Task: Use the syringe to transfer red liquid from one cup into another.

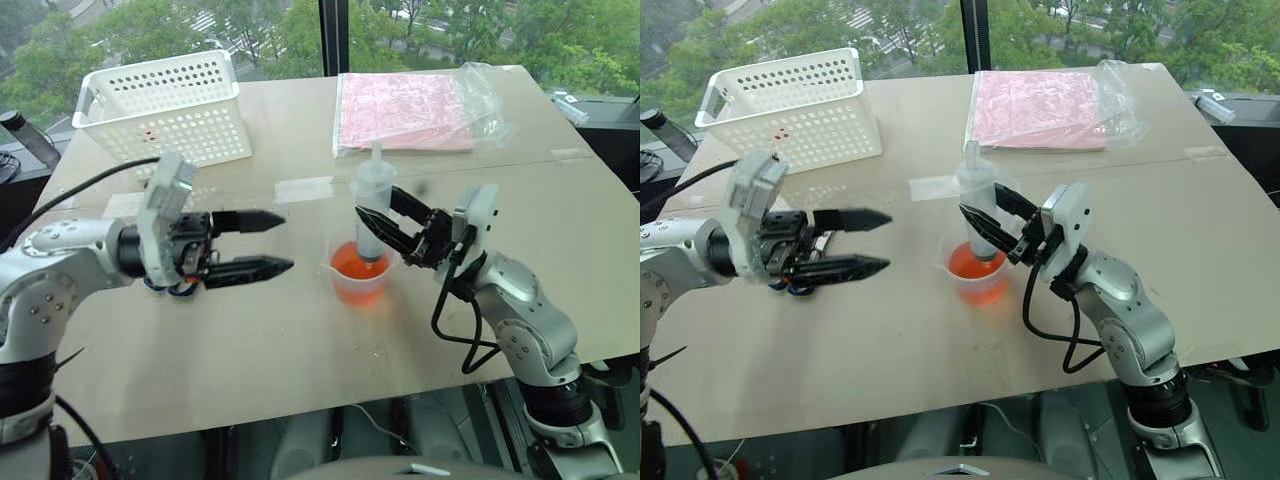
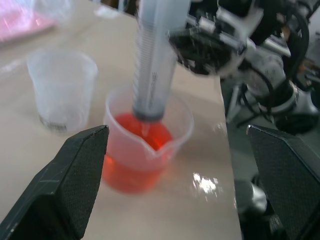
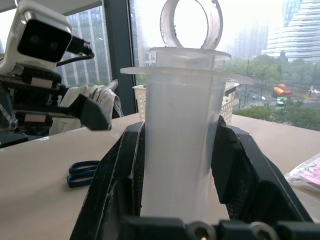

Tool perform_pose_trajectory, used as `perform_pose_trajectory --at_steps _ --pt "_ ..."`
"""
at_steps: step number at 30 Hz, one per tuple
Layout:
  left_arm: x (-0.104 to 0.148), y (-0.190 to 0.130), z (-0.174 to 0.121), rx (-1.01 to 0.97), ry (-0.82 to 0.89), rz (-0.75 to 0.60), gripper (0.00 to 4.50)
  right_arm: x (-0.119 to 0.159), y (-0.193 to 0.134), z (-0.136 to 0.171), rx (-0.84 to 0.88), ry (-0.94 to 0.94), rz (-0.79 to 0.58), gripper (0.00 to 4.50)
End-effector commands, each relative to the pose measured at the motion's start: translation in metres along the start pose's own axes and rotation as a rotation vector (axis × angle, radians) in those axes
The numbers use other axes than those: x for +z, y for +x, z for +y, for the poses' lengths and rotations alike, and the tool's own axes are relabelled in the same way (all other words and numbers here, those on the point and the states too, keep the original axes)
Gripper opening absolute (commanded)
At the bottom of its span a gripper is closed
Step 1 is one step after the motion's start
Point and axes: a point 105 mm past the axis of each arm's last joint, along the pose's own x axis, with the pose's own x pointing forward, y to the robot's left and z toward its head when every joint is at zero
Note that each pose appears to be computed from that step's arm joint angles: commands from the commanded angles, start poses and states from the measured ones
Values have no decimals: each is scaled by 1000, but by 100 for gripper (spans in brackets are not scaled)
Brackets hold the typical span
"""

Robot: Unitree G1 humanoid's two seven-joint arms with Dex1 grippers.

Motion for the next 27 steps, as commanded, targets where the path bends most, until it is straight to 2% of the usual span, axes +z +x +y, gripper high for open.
perform_pose_trajectory --at_steps 1,4,8,12,20,27 --pt "1 -8 -6 -34 82 54 450 7 1 4 37 -28 -45 148" --pt "-6 -14 -6 -30 85 82 450 -4 -3 0 32 -33 -21 148" --pt "-2 -16 -5 -18 93 69 450 -2 -4 -2 32 -39 -50 148" --pt "14 -8 2 3 128 12 450 1 -3 0 50 -53 -55 147" --pt "71 37 27 81 153 -135 450 4 -2 8 97 -63 -61 147" --pt "86 63 37 76 241 -125 450 -1 -1 9 107 -67 -44 147"
